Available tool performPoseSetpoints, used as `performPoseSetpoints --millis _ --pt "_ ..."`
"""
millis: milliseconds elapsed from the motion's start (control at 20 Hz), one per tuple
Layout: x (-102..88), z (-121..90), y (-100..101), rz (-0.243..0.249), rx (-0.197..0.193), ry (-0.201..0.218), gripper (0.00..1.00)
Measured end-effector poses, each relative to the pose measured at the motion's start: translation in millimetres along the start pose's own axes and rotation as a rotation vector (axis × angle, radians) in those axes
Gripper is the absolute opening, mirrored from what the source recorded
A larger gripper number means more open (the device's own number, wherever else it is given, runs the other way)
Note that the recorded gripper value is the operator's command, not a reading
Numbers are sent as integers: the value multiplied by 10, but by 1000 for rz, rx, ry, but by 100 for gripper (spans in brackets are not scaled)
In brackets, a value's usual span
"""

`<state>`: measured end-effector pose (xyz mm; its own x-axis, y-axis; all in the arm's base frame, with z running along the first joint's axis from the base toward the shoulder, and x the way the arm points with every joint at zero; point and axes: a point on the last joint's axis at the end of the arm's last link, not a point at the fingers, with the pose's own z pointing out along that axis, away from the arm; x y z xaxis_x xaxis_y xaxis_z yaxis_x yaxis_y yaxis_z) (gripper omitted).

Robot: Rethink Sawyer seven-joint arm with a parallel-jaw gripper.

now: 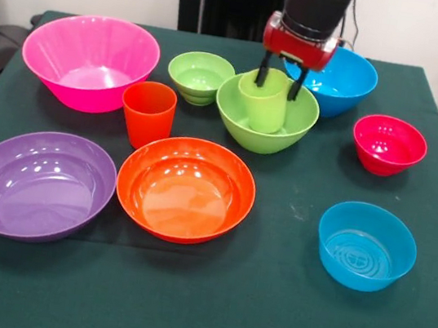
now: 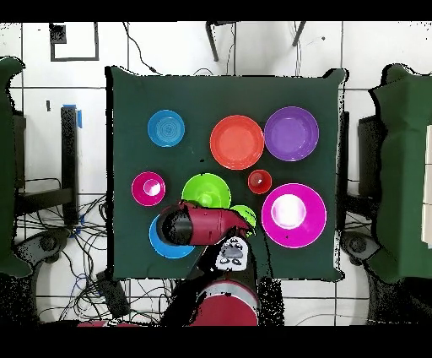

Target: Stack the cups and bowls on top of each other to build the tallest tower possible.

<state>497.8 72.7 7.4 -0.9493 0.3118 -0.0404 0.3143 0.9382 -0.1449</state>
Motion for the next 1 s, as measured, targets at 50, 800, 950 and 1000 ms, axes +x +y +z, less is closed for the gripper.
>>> performPoseSetpoints --millis 50,800,950,1000 --pt "-18 -38 -17 3 2 1 100" --pt "-302 -627 -268 72 11 60 100" --pt "-337 -651 -273 76 8 62 100" --pt "-363 -658 -272 77 5 61 100"
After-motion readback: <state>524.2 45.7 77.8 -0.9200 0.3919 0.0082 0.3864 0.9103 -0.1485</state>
